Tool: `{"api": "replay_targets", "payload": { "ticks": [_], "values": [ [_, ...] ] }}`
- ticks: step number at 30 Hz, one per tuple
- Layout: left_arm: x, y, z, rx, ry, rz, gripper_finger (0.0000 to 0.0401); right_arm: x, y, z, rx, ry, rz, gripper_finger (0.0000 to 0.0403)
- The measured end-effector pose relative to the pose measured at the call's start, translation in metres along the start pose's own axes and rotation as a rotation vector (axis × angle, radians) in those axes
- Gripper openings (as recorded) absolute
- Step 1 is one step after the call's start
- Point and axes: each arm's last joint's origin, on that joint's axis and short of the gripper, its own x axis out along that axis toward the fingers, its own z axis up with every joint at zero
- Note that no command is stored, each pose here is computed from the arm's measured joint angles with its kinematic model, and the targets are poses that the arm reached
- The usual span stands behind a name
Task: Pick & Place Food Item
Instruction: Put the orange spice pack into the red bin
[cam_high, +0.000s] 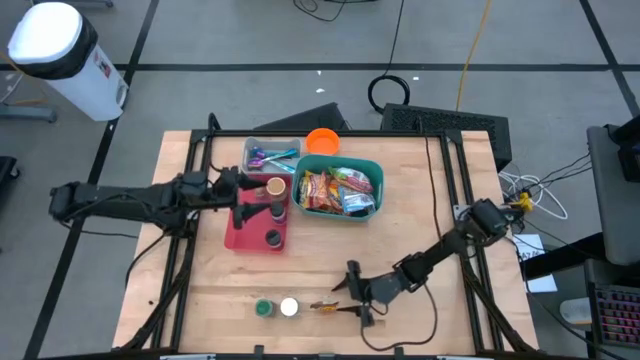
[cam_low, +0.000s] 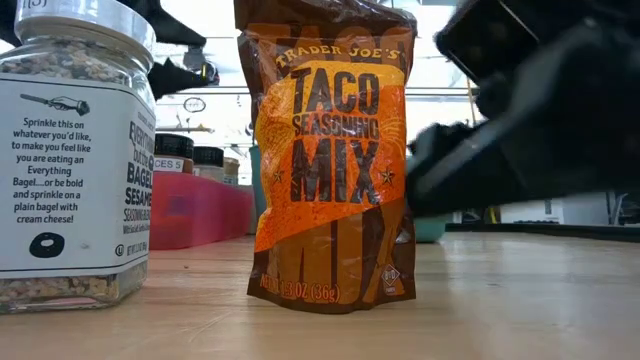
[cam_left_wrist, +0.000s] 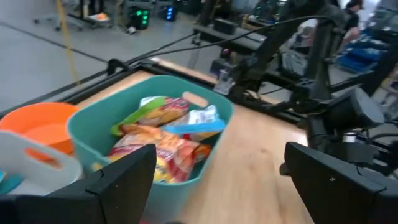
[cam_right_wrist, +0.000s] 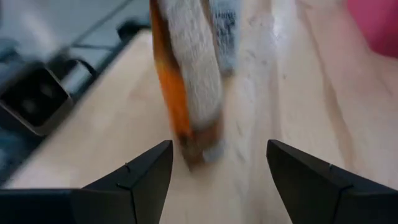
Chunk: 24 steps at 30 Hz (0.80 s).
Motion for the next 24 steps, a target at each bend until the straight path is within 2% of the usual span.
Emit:
{"api": "replay_targets", "payload": {
  "ticks": [4,9,12,15,24],
  "values": [
    [0.0,-0.005,0.0,0.009,-0.008,-0.032,0.0363,0.014,0.001,0.007,0.035,-0.008,0.069,0.0251],
    [0.0,-0.006,0.001,0.009,-0.02,-0.039,0.0363,0.022,0.003,0.003,0.014,0.013,0.068,0.0249],
    [0.0,-0.006,0.001,-0.001,-0.019,-0.039,0.0363,0.022,0.002,0.002,0.012,0.032,0.063,0.0232],
    [0.0,-0.006,0.001,-0.006,-0.019,-0.04,0.0363,0.022,0.002,0.002,0.011,0.031,0.063,0.0196],
    [0.0,-0.006,0.002,-0.051,-0.027,-0.042,0.0363,0.021,0.0,0.007,-0.038,0.011,0.069,0.0045]
  ]
}}
